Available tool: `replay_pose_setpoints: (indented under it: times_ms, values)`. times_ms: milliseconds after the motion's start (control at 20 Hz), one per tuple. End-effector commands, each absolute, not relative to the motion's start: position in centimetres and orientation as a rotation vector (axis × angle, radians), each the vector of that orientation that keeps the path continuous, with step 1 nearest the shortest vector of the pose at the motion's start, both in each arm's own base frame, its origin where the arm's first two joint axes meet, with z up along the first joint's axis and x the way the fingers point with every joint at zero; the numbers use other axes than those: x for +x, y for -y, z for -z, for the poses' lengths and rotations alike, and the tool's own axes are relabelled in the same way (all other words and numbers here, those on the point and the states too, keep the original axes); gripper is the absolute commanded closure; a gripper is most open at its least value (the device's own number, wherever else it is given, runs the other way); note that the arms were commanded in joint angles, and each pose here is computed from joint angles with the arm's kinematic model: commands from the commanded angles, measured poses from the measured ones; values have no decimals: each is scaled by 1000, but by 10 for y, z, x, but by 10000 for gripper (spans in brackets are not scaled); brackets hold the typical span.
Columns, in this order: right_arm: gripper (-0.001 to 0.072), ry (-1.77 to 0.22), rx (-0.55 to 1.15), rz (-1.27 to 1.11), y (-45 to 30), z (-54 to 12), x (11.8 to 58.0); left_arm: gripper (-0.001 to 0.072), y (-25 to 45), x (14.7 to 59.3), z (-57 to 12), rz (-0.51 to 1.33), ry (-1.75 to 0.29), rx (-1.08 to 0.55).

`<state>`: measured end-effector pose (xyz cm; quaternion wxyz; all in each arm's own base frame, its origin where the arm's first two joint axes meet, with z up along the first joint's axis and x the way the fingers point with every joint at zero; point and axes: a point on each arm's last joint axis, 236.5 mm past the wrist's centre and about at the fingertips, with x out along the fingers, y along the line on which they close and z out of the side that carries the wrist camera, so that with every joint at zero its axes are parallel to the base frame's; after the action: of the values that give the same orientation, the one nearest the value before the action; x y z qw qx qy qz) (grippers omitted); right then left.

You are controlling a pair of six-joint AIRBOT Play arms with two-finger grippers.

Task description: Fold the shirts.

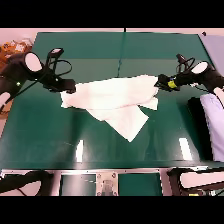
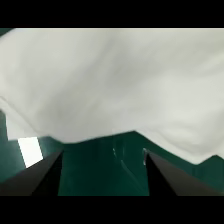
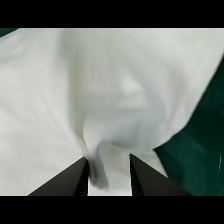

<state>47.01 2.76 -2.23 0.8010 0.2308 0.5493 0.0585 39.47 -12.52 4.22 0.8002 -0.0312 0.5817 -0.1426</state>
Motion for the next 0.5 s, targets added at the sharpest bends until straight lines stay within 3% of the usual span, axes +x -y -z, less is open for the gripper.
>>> replay_pose_setpoints:
  times_ms: [0, 150, 450]
  values:
    - [407, -1206, 538, -48, 22, 24, 461, 134, 135, 349, -45, 327, -1421, -165]
    - [407, -1204, 578, 1, 49, 27, 456, 134, 193, 328, -11, 439, -1452, -306]
    - [407, -1163, 585, 22, 57, 24, 463, 134, 272, 294, 64, 456, -1370, -481]
